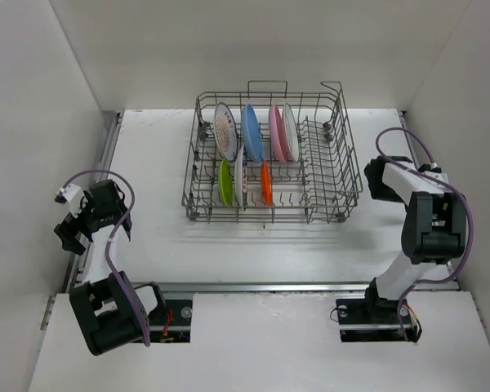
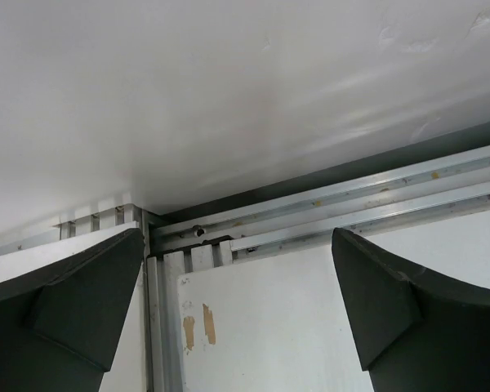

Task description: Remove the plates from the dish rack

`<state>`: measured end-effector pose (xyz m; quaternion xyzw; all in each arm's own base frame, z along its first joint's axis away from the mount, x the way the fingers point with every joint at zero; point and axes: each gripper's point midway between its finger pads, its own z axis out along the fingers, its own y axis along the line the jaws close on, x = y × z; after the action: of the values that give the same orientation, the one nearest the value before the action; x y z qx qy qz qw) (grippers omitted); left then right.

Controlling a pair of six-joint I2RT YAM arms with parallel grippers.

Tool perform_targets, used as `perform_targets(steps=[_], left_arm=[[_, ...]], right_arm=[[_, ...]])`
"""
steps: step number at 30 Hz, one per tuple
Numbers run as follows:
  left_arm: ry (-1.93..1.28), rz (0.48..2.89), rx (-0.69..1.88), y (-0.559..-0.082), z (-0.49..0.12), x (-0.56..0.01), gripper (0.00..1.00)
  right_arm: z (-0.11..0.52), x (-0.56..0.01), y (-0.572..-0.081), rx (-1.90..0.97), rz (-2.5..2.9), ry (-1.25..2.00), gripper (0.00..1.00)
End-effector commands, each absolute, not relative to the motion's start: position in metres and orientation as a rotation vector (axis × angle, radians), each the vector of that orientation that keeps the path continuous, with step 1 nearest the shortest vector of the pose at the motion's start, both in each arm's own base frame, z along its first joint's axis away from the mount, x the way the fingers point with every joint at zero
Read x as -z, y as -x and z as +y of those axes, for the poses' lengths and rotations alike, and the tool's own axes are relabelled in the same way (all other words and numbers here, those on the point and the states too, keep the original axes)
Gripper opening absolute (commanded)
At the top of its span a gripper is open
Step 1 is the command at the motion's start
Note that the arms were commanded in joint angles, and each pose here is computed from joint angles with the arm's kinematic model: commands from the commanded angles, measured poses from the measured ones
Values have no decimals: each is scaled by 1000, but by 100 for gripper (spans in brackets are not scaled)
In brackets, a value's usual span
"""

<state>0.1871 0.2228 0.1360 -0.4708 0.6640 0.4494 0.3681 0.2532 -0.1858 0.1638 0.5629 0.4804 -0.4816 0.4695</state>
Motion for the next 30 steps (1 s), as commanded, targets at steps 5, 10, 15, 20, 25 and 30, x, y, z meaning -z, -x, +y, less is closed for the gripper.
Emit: perform_targets(steps=[5,10,15,20,25,30], left_arm=[[1215,1668,-1158,-193,227,-150,99],[949,1927,-989,-235,212,-224,99],[733,1985,-504,-271,155,-327,99],[149,2032,77,-274,40,-392,99],[22,2178,107,-249,28,-389,99],[18,2299,-444,-222,103,-401,99]], right_arm=[[-191,-222,-264,1217,1169,-1301,100],[-189,-280,-251,1052,1037,-1400,100],[-154,-367,-264,726,1019,-1448,100],[-81,-421,-323,482,1427,-1095,100],[34,-454,-346,-71,1626,-304,100],[141,-434,-330,-460,1668,235,100]])
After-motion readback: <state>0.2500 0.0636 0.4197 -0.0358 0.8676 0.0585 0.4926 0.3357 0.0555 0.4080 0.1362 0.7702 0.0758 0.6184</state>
